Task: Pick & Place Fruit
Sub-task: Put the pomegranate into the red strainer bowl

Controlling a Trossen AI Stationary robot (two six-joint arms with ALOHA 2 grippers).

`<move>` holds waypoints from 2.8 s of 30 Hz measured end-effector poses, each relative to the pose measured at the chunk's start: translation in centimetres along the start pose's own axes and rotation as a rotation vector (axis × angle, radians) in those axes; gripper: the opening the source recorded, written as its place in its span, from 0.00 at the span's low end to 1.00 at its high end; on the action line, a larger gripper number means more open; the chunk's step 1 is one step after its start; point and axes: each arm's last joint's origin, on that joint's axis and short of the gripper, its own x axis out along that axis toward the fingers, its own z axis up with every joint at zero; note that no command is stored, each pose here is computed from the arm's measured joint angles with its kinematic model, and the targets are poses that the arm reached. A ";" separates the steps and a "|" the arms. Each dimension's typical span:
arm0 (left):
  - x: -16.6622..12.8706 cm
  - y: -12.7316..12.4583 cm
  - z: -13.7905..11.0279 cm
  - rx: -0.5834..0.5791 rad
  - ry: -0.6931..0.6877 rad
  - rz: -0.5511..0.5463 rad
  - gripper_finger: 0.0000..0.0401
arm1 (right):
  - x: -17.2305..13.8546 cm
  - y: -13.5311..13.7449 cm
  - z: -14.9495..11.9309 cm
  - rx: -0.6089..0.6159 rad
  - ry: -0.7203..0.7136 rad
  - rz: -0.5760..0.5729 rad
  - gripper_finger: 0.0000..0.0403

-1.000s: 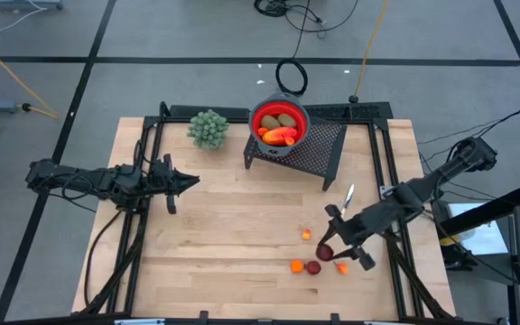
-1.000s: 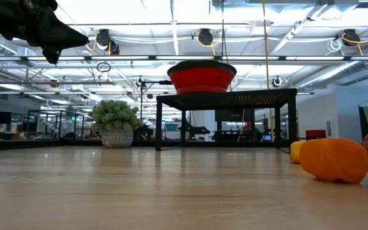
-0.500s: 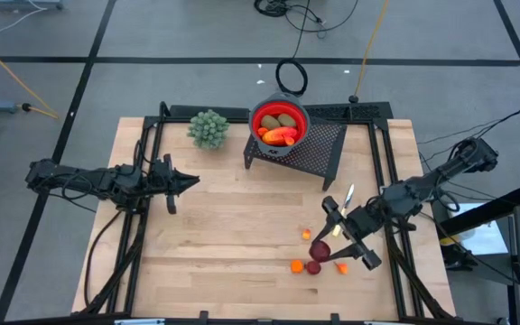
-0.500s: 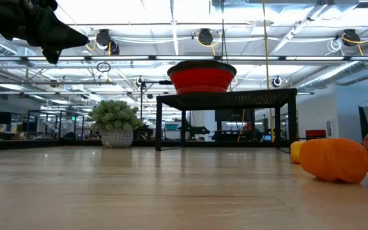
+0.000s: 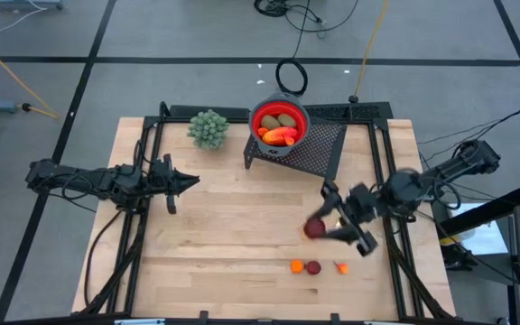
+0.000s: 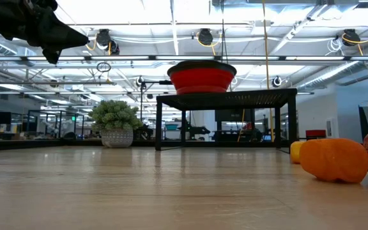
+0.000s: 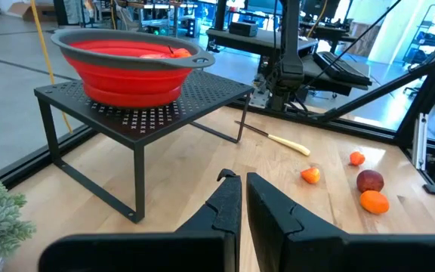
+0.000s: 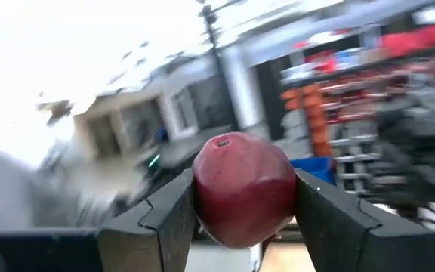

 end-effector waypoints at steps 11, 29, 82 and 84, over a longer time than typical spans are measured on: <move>0.0 0.0 0.0 0.000 0.000 0.000 0.05 | -0.3 -3.4 1.3 0.407 -0.267 -0.413 0.49; 0.0 0.0 0.0 -0.001 -0.001 0.000 0.05 | -0.8 -5.7 2.0 0.678 -0.412 -0.485 0.49; 0.0 0.0 0.0 -0.001 -0.001 0.001 0.05 | -3.5 -24.4 4.7 -0.277 0.358 -0.951 0.49; 0.0 0.0 0.0 0.000 0.000 0.001 0.05 | -3.5 -25.3 4.1 -0.260 0.389 -0.956 0.49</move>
